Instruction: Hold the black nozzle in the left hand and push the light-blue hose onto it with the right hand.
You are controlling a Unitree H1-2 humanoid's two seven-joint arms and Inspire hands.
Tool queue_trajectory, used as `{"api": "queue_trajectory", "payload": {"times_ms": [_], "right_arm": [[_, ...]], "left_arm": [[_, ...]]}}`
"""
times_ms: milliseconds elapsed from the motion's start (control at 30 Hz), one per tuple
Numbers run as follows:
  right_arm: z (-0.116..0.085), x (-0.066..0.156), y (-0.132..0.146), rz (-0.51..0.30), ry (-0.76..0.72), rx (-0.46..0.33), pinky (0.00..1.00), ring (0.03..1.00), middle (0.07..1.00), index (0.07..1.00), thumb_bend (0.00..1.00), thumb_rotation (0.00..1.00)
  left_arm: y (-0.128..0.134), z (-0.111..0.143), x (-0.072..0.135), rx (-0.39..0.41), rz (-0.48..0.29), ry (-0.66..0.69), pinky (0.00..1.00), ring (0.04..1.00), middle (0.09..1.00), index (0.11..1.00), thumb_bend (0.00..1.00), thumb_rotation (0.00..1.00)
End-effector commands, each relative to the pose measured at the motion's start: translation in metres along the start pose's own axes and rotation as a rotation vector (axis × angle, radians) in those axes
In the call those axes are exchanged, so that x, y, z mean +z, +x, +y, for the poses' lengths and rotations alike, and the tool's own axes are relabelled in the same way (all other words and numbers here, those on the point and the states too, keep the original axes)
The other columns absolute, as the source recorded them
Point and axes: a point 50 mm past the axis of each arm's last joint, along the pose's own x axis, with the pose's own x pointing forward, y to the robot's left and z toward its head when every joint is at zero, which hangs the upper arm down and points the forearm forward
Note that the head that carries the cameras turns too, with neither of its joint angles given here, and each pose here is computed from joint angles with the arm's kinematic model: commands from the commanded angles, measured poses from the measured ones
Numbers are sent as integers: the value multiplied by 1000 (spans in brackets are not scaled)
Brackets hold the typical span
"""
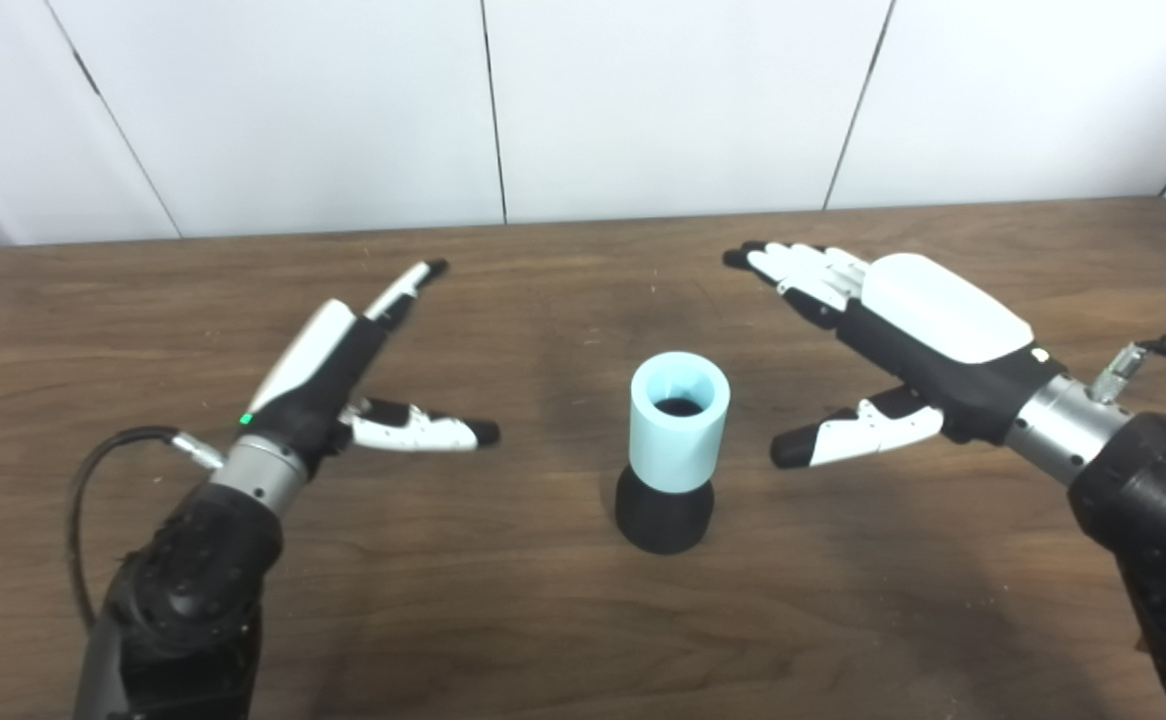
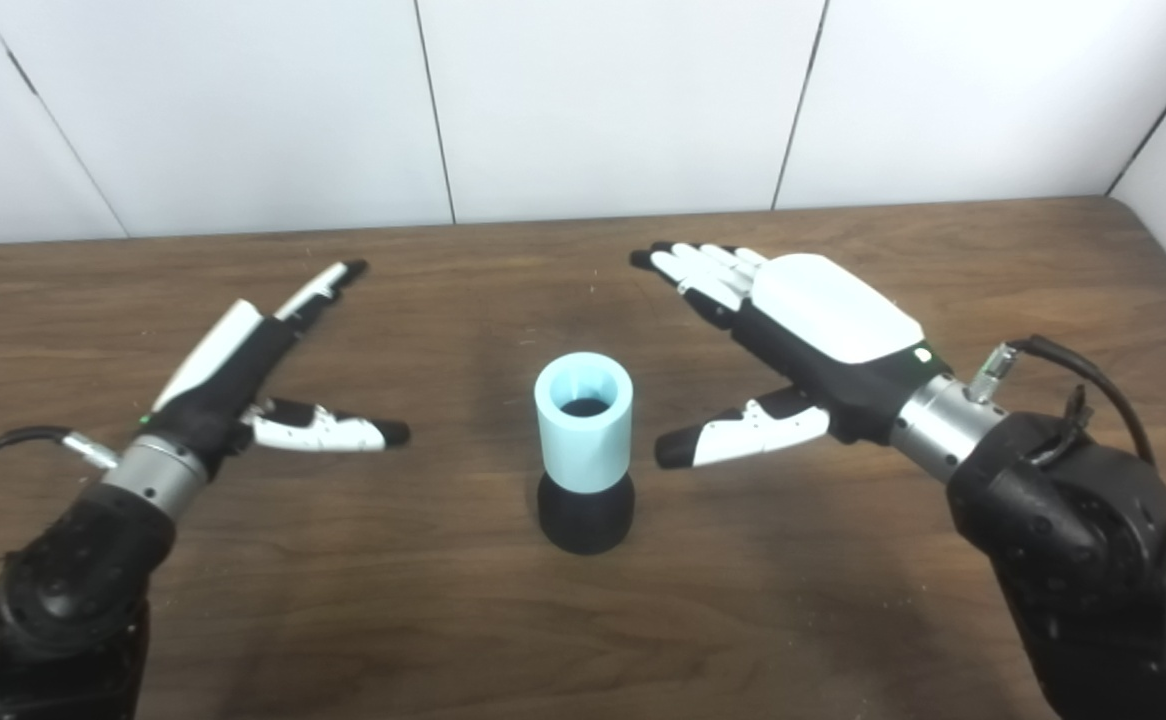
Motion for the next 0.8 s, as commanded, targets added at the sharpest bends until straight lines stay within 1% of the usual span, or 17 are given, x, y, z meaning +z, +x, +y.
{"api": "queue_trajectory", "payload": {"times_ms": [0, 67, 133, 233, 367, 433, 533, 633, 733, 767], "right_arm": [[-7, -6, -2, -5, 31, -50, 997, 1000, 1000, 996, 649, 1000], [1, -14, -2, 31, 171, -45, 1000, 1000, 1000, 997, 648, 1000], [12, -19, -4, 73, 280, -49, 994, 1000, 1000, 1000, 664, 1000], [23, -22, -7, 112, 323, -67, 979, 996, 1000, 1000, 667, 1000], [38, -27, -9, 129, 374, -107, 964, 985, 1000, 1000, 649, 1000], [46, -29, -10, 138, 413, -130, 963, 982, 1000, 1000, 642, 1000], [59, -30, -11, 163, 502, -179, 955, 982, 999, 1000, 586, 1000], [73, -29, -10, 188, 603, -242, 938, 983, 992, 1000, 499, 1000], [87, -26, -8, 193, 717, -297, 912, 984, 994, 1000, 512, 1000], [92, -25, -7, 192, 763, -316, 922, 987, 992, 1000, 525, 1000]], "left_arm": [[-4, 7, 9, 86, -45, -24, 916, 947, 941, 930, 865, 265], [-9, 6, 1, 117, -27, -52, 902, 932, 927, 918, 852, 254], [-14, 5, -7, 124, -8, -96, 900, 914, 916, 908, 833, 234], [-20, 3, -18, 108, 14, -157, 929, 923, 922, 905, 818, 227], [-29, 1, -28, 111, 41, -181, 913, 921, 925, 913, 768, 269], [-33, -3, -32, 122, 45, -194, 909, 919, 925, 929, 741, 323], [-38, -9, -37, 146, 42, -212, 896, 912, 924, 958, 695, 421], [-42, -15, -42, 175, 40, -241, 888, 909, 924, 968, 662, 514], [-46, -23, -46, 190, 55, -275, 877, 907, 927, 960, 605, 648], [-47, -26, -47, 193, 64, -297, 882, 912, 927, 958, 571, 736]]}}
